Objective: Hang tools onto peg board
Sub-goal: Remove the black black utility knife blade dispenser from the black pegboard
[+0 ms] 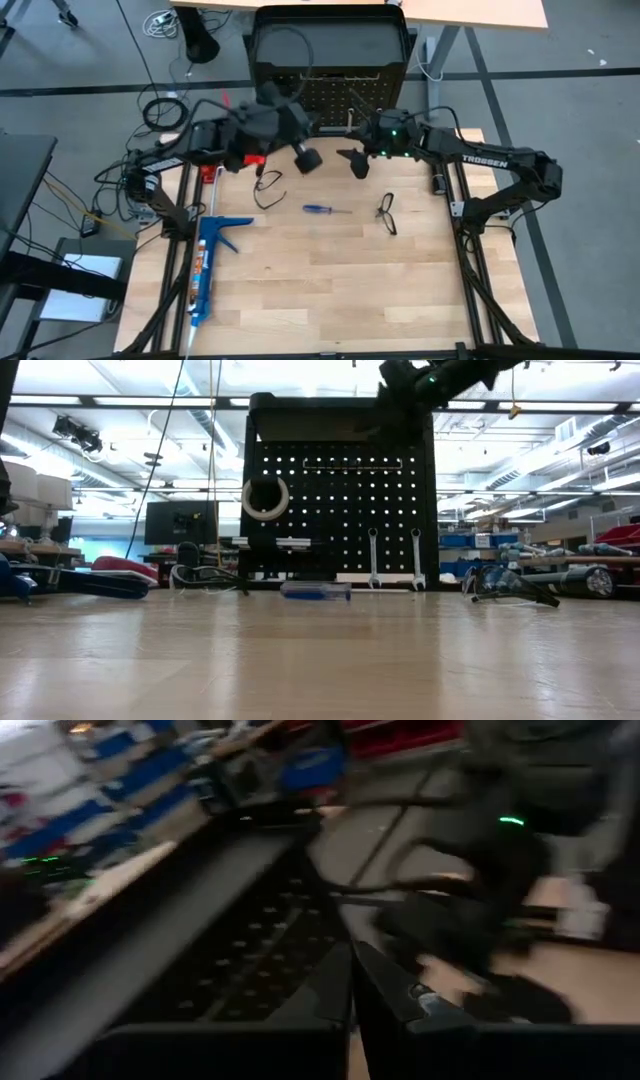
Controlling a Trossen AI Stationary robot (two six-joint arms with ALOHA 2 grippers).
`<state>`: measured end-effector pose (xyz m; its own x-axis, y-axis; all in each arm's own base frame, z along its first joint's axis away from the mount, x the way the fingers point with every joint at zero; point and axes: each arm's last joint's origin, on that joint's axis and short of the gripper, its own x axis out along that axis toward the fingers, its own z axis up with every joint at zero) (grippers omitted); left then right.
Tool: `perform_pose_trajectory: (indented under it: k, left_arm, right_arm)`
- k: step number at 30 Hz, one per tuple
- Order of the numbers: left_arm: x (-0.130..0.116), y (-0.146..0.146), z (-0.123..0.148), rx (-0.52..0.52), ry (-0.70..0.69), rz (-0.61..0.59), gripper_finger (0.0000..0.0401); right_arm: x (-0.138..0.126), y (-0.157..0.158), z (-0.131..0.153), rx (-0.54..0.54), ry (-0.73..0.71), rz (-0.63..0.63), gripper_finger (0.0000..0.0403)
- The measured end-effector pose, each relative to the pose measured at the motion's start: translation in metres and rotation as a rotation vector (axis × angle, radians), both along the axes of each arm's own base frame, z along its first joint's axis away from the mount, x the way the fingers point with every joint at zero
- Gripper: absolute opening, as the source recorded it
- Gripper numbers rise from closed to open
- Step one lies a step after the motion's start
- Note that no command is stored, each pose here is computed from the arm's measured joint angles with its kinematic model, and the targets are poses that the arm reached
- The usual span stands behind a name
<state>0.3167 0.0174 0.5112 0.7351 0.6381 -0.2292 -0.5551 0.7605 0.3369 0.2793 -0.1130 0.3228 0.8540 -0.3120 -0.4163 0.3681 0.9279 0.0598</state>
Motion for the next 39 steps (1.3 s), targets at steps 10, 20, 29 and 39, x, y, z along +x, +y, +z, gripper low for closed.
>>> perform_pose_trajectory:
  k: [10,20,29,39]
  left_arm:
    - [-0.02,-0.011,-0.055,-0.112,-0.091,-0.033,0.0018]
    - [-0.076,-0.006,-0.09,-0.132,-0.201,0.048,0.0018]
    - [-0.121,-0.003,-0.095,-0.135,-0.217,0.037,0.0018]
    - [-0.165,-0.003,-0.087,-0.145,-0.252,-0.004,0.0018]
  right_arm:
    - [-0.001,-0.008,0.043,-0.035,-0.117,-0.055,0.0262]
    - [0.019,-0.02,0.029,-0.006,-0.145,-0.128,0.0328]
    - [0.06,-0.04,0.018,-0.149,-0.118,-0.238,0.0392]
    - [0.068,-0.047,0.046,-0.311,-0.055,-0.307,0.039]
